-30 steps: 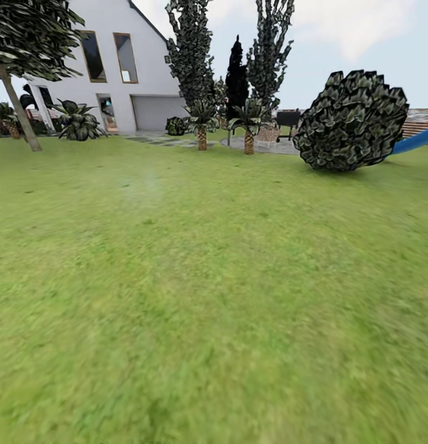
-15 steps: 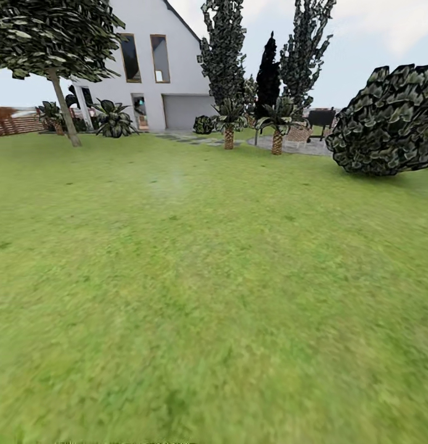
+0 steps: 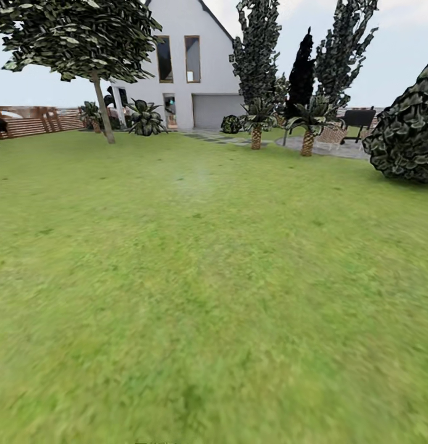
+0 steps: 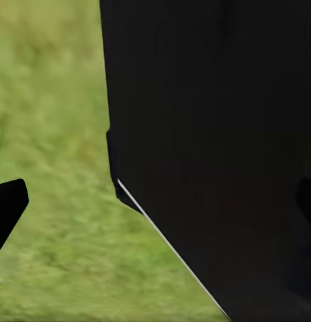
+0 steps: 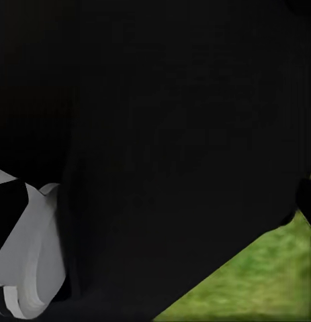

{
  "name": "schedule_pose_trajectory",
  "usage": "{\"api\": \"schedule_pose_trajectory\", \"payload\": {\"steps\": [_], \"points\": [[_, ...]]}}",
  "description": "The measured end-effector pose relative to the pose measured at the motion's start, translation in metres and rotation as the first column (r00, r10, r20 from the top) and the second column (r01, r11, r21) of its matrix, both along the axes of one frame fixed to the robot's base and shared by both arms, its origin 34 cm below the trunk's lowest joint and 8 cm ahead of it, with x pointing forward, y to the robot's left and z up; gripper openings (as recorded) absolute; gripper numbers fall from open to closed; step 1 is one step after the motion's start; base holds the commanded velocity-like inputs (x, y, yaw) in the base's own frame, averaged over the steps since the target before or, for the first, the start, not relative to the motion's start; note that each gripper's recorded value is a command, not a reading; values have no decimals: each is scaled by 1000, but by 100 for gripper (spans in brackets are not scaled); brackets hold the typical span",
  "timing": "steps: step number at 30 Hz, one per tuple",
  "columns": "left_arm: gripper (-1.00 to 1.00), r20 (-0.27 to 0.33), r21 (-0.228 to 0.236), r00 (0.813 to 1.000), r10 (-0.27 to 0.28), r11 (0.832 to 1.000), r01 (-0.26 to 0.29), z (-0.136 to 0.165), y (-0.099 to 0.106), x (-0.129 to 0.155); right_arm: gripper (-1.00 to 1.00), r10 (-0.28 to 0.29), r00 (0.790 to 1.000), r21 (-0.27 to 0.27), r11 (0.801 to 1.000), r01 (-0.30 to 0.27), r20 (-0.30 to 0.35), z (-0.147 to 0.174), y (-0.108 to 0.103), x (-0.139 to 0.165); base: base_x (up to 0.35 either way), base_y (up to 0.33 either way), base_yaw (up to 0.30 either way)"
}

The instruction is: Take the three Easter eggs out of the wicker basket on the lawn in the garden, then place them on the lawn next to a single tree (choose any tree) so that all three eggs are next to the same tree and none are left in the basket.

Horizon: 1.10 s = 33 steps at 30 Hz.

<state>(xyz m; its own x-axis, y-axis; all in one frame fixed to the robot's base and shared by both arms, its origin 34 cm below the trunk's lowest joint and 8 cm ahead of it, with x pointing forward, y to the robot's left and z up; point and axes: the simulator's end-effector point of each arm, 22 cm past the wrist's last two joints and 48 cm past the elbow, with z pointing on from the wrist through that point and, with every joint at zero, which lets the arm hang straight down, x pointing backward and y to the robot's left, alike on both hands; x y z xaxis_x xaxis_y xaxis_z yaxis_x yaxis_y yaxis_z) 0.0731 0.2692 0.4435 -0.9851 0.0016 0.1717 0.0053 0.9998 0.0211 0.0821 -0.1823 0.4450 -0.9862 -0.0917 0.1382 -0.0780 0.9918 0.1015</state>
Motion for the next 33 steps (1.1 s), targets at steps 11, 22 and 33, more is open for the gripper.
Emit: {"api": "schedule_pose_trajectory", "payload": {"steps": [11, 22, 33], "points": [[100, 0, 1, 1000, 0, 1000, 0, 0, 0, 0, 100, 2, 1000, -5, 1000, -2, -4, 0, -4, -2, 0, 0, 282], [100, 0, 0, 1000, 0, 1000, 0, 0, 0, 0, 100, 1, 1000, -5, 1000, -1, 0, 0, -4, 0, 0, 0, 282], [100, 0, 1, 1000, 0, 1000, 0, 0, 1, 0, 100, 0, 1000, -8, 1000, 0, 9, -1, -7, 4, 0, 0, 282]]}}
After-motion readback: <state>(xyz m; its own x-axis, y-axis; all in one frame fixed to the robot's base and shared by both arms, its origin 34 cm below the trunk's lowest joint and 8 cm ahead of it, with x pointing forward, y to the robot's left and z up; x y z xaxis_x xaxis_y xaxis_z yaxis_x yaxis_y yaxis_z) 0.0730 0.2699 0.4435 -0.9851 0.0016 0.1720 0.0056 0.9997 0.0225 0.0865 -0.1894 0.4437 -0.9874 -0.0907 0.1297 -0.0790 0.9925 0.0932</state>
